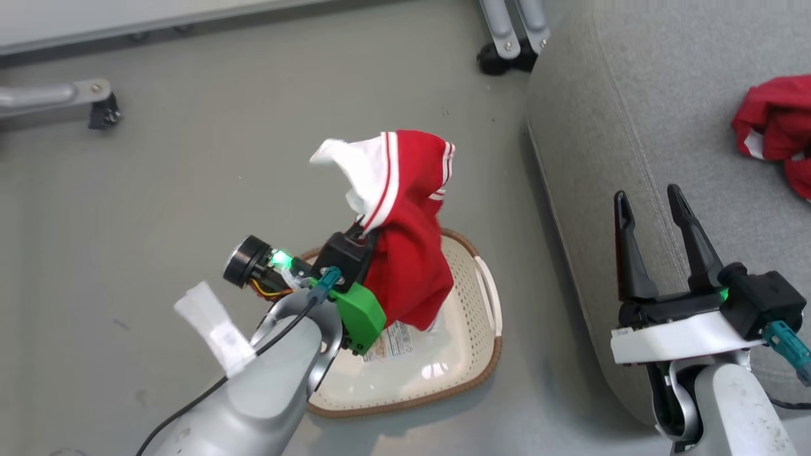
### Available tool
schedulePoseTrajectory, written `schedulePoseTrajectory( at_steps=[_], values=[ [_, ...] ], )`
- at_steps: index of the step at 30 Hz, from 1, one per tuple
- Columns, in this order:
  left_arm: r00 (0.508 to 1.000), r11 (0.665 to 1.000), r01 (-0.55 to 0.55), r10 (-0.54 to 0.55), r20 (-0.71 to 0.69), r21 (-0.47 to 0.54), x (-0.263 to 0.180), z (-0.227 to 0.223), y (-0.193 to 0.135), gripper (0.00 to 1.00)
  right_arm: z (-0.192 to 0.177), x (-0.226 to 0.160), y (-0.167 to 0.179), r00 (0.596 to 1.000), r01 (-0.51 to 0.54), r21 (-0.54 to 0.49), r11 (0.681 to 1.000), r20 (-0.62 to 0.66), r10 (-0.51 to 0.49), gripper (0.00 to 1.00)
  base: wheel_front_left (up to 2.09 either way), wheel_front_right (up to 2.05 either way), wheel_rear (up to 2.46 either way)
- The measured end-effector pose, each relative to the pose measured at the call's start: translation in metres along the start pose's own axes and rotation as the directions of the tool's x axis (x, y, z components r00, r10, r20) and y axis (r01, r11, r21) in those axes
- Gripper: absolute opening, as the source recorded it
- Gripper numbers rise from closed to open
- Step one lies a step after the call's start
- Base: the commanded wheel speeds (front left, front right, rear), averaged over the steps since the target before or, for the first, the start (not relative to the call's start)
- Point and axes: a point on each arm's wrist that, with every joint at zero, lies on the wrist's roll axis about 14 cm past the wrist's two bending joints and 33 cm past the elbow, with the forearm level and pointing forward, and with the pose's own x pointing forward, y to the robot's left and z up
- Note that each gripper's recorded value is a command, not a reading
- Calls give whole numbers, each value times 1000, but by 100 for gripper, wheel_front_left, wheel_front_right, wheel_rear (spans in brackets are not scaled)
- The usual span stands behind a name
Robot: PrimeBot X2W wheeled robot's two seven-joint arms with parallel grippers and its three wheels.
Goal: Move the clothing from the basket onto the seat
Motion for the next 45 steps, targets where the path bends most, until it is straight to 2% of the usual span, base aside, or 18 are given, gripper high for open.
schedulePoseTrajectory(
  at_steps=[8,18,29,34,40,45],
  values=[
    [967,991,-129,134,216,-38,-36,66,26,0,15,-8,13,999,-38,11,999,34,38,100,0,0,0],
    [870,969,-233,246,427,-83,-84,129,47,0,28,-11,30,994,-86,23,996,72,84,100,0,0,0],
    [781,960,-256,276,561,-116,-115,168,53,0,37,-14,30,992,-80,40,996,98,76,100,0,0,0],
    [719,953,-270,294,630,-136,-134,191,56,0,41,-18,28,992,-71,48,996,108,66,100,0,0,0],
    [656,956,-264,276,703,-129,-151,220,53,0,45,-21,29,991,-73,48,996,117,67,100,0,0,0],
    [630,963,-240,250,735,-122,-157,232,46,0,46,-21,32,990,-79,50,996,121,73,100,0,0,0]
  ],
)
